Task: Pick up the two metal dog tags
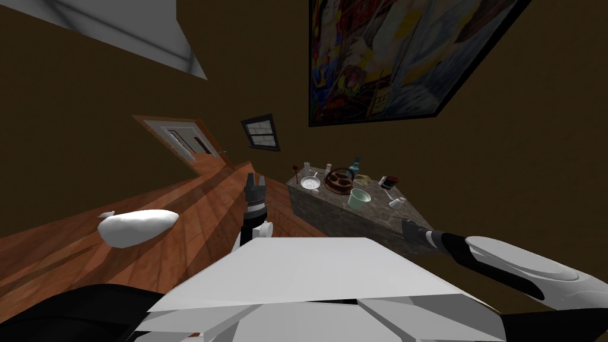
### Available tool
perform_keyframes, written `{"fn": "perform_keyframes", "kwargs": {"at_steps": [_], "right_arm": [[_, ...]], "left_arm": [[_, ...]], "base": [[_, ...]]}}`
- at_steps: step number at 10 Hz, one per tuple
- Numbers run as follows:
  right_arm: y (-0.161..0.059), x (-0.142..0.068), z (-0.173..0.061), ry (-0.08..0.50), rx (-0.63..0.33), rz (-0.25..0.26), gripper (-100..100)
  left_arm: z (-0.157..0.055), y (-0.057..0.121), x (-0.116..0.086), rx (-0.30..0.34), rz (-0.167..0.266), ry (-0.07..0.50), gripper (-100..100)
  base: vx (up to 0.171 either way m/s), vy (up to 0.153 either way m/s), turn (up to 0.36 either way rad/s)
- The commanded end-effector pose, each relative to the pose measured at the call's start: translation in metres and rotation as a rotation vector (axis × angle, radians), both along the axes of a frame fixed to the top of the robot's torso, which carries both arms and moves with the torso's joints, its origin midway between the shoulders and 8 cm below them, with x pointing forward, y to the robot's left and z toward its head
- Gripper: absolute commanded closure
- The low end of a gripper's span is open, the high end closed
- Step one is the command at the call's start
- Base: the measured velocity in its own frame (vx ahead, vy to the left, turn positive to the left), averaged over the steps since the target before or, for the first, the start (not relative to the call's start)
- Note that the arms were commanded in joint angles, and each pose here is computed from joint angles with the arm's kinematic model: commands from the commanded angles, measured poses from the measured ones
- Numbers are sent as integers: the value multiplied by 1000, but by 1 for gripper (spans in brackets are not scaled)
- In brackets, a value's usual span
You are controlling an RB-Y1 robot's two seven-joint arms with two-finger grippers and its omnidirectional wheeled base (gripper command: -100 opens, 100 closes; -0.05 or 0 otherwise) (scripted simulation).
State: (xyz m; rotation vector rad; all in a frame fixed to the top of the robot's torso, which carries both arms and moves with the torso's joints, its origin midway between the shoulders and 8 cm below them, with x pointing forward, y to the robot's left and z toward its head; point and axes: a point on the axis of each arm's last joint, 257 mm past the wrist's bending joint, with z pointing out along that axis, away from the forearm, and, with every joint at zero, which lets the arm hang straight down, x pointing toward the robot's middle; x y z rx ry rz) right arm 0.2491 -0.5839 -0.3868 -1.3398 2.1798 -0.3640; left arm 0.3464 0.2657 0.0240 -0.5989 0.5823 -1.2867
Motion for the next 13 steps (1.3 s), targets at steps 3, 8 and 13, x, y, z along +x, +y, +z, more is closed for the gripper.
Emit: {"fn": "perform_keyframes", "kwargs": {"at_steps": [3, 8, 13], "right_arm": [[-9, 33, 11, -24, -17, 21, -100], [-24, 56, 24, -12, -46, 52, -100], [-38, 93, 51, -31, -82, 84, -100]], "left_arm": [[0, 0, 0, 0, 0, 0, 0], [0, 0, 0, 0, 0, 0, 0], [0, 0, 0, 0, 0, 0, 0]], "base": [[-1, 38, -72], [-3, 29, -102], [-1, 29, -103]]}}
